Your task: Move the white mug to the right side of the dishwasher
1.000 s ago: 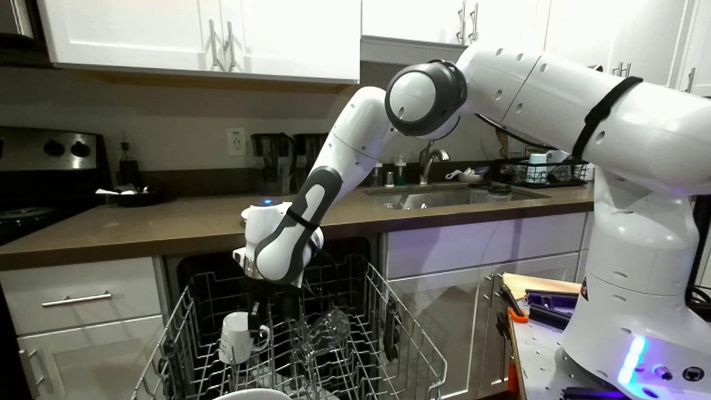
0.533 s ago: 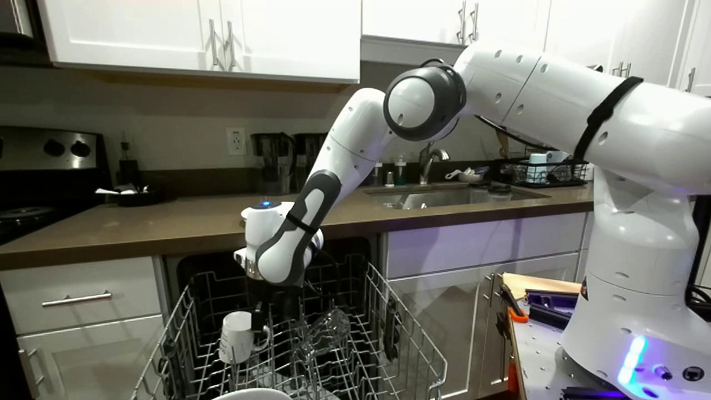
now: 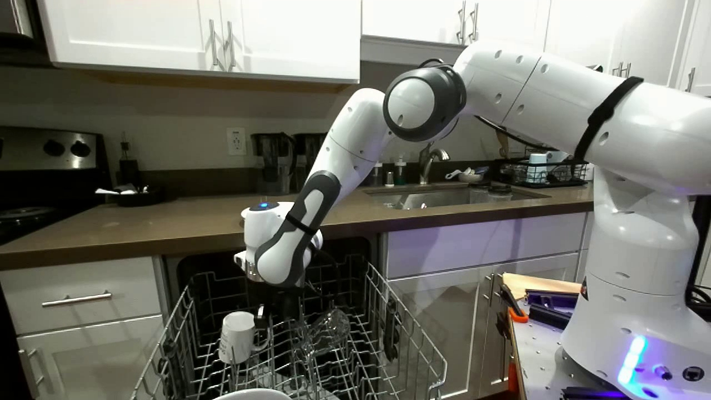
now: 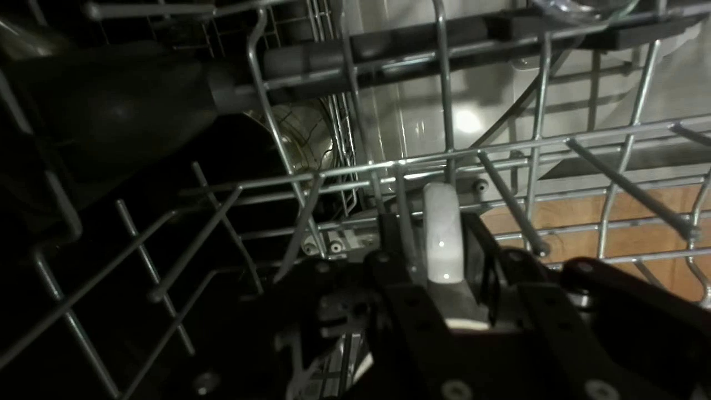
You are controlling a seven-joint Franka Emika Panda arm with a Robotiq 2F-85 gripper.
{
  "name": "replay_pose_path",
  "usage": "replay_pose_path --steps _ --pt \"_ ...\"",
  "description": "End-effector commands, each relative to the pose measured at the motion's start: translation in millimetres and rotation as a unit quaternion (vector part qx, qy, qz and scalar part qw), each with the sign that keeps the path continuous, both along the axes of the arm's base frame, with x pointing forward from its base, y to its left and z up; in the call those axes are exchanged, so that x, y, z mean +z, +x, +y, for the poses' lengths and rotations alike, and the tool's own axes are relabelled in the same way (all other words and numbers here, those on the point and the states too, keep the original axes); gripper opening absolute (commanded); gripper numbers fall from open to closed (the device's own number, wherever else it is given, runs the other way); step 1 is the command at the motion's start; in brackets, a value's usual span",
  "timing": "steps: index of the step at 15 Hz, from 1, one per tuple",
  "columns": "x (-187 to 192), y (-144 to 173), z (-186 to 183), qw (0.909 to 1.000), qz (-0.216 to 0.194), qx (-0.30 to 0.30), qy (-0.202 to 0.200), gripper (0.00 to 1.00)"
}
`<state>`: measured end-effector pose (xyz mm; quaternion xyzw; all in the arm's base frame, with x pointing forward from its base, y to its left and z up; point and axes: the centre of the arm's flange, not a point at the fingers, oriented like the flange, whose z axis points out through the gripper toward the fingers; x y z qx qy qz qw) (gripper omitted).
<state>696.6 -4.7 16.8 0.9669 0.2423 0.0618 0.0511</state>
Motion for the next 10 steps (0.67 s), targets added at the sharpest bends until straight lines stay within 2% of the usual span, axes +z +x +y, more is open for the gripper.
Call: replay_pose_path --steps 1,2,3,10 --pt "6 -1 6 0.9999 0.013 0.002 0.002 0.03" --pt "7 -1 6 0.9999 0.013 0.004 0.004 0.00" --pt "7 -2 8 0.9999 0.014 0.006 0.007 0.04" --pt "21 -11 25 0.9993 0.014 0.022 0.025 0.05"
